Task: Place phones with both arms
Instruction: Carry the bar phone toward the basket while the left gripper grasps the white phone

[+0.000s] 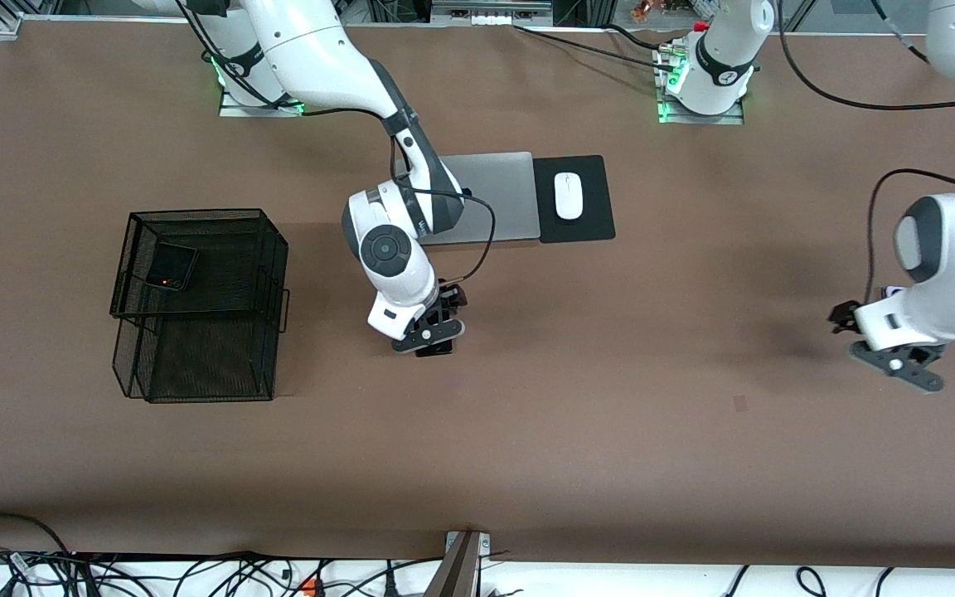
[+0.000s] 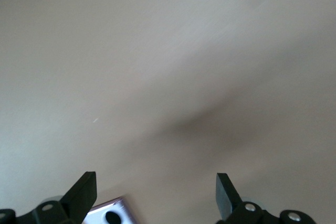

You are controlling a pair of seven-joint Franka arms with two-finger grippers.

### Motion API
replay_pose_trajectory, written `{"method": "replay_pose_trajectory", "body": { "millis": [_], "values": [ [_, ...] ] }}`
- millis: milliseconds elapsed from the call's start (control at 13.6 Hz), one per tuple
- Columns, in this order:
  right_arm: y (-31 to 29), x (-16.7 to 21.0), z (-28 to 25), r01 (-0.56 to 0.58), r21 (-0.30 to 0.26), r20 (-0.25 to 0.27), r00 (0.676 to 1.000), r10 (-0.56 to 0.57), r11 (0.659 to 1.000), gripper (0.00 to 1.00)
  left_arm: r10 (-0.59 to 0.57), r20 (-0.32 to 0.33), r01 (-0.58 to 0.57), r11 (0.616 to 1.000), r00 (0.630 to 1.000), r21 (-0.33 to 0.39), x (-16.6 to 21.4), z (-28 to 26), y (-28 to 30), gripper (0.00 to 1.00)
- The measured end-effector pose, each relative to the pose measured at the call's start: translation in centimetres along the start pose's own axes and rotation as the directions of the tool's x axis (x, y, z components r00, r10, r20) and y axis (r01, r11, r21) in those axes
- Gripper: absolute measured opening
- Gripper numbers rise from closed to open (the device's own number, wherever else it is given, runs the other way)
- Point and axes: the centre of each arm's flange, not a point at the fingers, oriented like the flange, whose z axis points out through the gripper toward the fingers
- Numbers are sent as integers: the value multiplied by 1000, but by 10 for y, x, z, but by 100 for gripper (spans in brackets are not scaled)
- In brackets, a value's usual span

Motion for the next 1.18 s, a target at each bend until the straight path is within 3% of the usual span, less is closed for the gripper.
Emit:
{"method": "replay_pose_trajectory", "body": {
  "millis": [369,663,811,885,1179],
  "values": [
    [4,-3,21,-4,-12,20,1000,5,1000,100,-152,-40,150,987,988,-52,-66,19,-58,100],
    [4,-4,26,-19,-12,13,1000,19,1000,100,-262,-71,259,965,962,-49,-128,58,-84,100],
    [5,-3,26,-24,-12,11,1000,25,1000,95,-306,-67,302,952,950,-54,-154,70,-94,100],
    [5,-2,25,-25,-12,8,1000,25,1000,84,-325,-72,322,945,943,-51,-166,74,-99,100],
    [4,-1,22,-30,-9,2,1000,30,1000,81,-398,-98,393,917,912,-69,-193,96,-100,100]
  ]
}}
